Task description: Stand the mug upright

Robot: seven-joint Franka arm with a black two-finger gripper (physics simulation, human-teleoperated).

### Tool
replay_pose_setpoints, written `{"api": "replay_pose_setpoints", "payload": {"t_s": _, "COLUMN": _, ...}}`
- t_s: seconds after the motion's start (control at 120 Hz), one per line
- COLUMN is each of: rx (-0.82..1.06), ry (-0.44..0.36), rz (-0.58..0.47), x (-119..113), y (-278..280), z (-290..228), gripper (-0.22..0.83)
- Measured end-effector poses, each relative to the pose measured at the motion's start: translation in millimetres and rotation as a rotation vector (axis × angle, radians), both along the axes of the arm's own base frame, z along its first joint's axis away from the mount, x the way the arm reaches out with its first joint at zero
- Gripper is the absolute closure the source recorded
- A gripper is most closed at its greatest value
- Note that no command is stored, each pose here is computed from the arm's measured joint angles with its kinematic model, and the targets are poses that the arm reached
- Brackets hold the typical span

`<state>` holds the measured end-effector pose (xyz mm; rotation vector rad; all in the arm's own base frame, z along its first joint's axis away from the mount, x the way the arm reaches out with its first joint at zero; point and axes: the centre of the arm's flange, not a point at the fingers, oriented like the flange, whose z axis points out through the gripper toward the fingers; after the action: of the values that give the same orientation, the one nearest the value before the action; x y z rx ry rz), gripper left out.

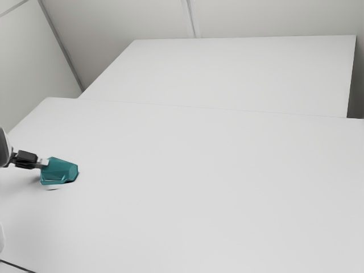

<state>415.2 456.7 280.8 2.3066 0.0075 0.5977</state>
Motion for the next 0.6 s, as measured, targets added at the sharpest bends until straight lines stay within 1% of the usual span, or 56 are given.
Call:
{"api": "replay_pose_setpoints", "payload": {"t_s": 0.367, "rx": -0.004, "ry": -0.026, "rz": -0.012, "x": 8, "y": -6, "z": -3, "gripper": 0.49}}
{"api": "replay_pose_setpoints", "payload": {"t_s": 0.6, "rx": -0.003, "ry": -0.050, "rz": -0.022, "x": 17, "y": -10, "z": -1, "gripper": 0.59}}
